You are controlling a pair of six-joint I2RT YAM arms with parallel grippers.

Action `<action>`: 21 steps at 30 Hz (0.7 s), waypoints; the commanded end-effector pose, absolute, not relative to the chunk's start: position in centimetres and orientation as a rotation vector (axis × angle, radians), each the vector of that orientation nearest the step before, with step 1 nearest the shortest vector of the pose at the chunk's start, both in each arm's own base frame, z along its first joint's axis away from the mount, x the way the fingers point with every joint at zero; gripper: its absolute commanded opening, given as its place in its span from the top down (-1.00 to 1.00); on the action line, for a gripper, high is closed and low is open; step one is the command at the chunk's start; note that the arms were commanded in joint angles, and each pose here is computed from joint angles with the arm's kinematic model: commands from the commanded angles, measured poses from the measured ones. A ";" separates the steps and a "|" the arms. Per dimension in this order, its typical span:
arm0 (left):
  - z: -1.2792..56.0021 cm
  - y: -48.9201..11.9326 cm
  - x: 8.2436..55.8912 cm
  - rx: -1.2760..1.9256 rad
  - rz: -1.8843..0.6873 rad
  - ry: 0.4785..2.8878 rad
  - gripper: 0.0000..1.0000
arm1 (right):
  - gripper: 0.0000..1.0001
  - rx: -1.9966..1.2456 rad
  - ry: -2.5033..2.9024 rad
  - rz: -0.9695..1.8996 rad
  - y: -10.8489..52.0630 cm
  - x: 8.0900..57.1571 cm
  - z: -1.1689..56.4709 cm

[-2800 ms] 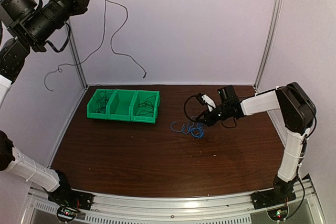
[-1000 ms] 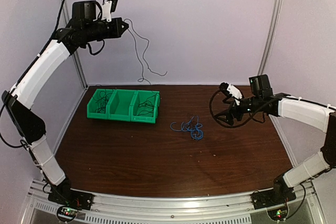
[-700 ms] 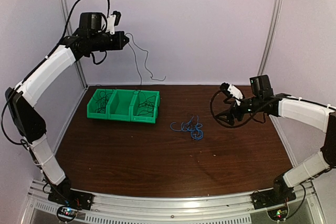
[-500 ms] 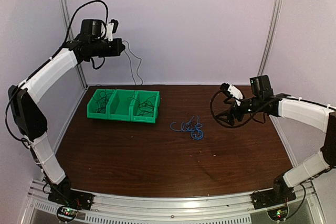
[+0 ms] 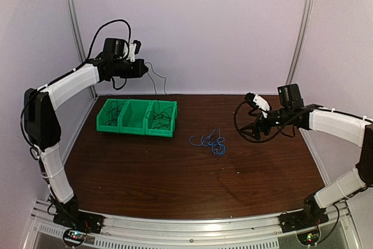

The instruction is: Untangle the cables

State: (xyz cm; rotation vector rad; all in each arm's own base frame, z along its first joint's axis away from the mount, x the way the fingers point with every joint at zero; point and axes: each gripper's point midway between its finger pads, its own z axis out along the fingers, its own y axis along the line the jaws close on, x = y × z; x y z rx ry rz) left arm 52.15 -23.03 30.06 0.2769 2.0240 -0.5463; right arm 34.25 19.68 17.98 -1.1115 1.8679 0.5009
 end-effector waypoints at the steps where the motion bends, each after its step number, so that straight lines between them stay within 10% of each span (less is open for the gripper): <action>1: 30.0 -24.5 52.8 0.278 -0.654 1.980 1.00 | -0.99 -1.115 1.875 0.515 19.5 34.2 17.4; 21: 36.6 -21.7 49.7 0.224 -0.579 1.830 1.00 | -1.00 -1.125 1.881 0.529 19.5 34.1 17.2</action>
